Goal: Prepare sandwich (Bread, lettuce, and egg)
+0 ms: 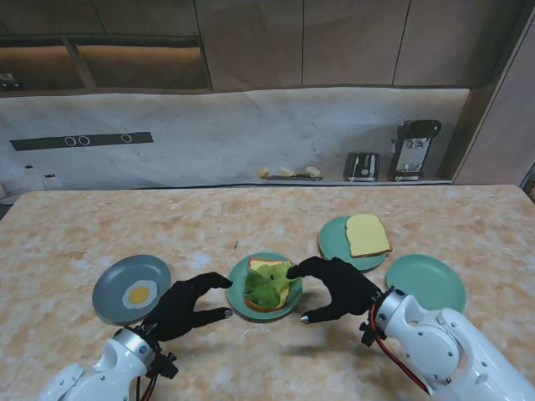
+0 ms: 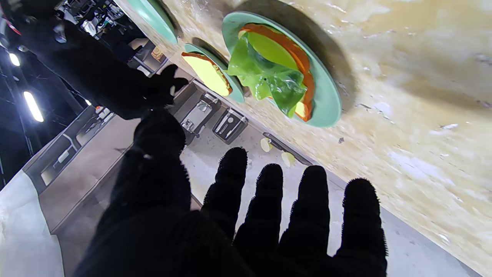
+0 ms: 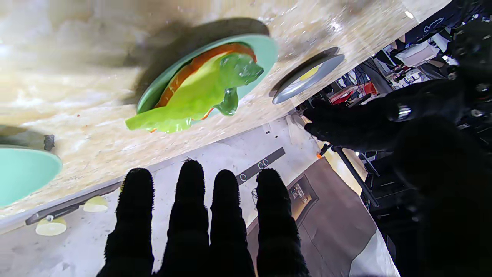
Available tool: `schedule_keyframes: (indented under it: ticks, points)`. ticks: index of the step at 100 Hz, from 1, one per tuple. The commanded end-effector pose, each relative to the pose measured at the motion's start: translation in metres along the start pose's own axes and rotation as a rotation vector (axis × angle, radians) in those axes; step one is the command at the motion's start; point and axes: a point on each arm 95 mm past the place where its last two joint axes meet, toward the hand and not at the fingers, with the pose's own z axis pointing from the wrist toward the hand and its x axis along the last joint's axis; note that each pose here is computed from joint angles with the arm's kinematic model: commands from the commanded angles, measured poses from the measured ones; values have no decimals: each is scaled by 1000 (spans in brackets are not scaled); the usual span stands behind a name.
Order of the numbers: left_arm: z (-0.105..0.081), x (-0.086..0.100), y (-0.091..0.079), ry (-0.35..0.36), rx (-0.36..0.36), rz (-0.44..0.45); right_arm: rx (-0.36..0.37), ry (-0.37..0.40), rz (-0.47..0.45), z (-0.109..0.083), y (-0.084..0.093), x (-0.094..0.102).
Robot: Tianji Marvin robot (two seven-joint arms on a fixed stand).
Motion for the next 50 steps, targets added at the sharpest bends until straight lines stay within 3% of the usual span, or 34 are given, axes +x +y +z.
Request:
schedule_keyframes:
  ticks: [1,14,50]
  points:
    - [0,-1,0,-11,-5,6,37,11,12,-7,-13,4]
    - [0,-4,-4,-32,2,28,68,24,41,-18,-21,9]
    - [-6,-18,-23,-107,21,144,40,8,42,-32,-31,15]
